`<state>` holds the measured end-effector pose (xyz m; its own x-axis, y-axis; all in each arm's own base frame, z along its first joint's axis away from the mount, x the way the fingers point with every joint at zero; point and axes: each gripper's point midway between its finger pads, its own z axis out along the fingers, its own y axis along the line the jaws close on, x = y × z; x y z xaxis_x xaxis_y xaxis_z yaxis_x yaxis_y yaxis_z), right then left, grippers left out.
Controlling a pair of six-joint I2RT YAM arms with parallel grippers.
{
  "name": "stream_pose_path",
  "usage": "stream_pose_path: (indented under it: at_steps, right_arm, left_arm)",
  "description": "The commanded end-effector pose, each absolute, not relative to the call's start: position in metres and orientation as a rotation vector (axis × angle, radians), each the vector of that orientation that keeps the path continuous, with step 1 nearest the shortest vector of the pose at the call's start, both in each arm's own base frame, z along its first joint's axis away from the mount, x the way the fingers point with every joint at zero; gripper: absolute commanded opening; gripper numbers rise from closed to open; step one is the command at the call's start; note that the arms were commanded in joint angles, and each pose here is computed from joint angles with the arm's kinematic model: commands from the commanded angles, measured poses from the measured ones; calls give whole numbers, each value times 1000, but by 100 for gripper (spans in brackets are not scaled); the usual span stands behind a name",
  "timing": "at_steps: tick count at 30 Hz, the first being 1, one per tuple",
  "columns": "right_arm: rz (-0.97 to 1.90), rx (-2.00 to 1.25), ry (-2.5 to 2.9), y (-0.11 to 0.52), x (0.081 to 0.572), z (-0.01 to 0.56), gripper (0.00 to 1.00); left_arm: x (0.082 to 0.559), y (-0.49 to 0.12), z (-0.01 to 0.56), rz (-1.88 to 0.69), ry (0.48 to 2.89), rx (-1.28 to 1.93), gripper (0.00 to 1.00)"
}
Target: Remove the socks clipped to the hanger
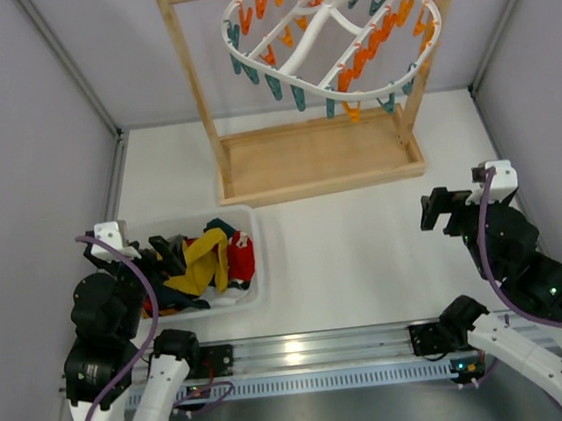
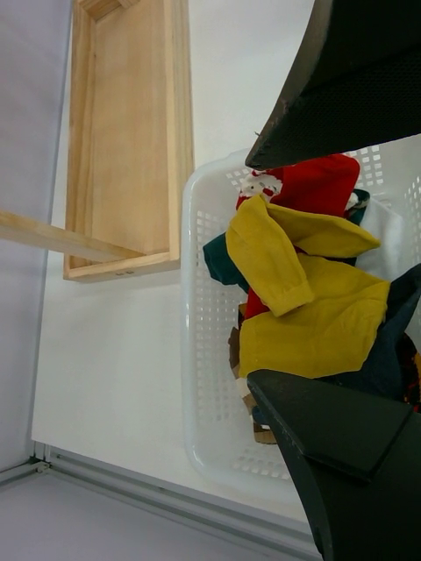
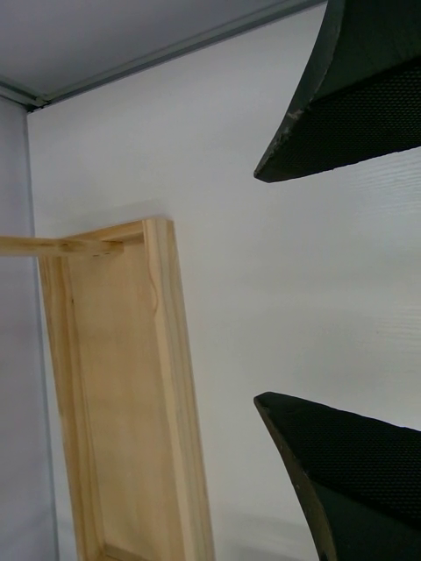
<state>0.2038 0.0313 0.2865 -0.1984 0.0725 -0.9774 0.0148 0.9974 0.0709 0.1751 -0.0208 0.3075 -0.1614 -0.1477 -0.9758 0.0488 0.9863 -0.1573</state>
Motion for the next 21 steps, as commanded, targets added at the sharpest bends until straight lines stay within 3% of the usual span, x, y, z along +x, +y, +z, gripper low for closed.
stream_pose_path:
  at_steps: [1,21]
  right_arm:
    - [74,104,1734,32,208,293,99]
    - [95,113,1725,33,207,291,99]
  left_arm:
    - [176,-19,310,-164,1704,-77,99]
    - [178,-18,306,-159,1698,-89,99]
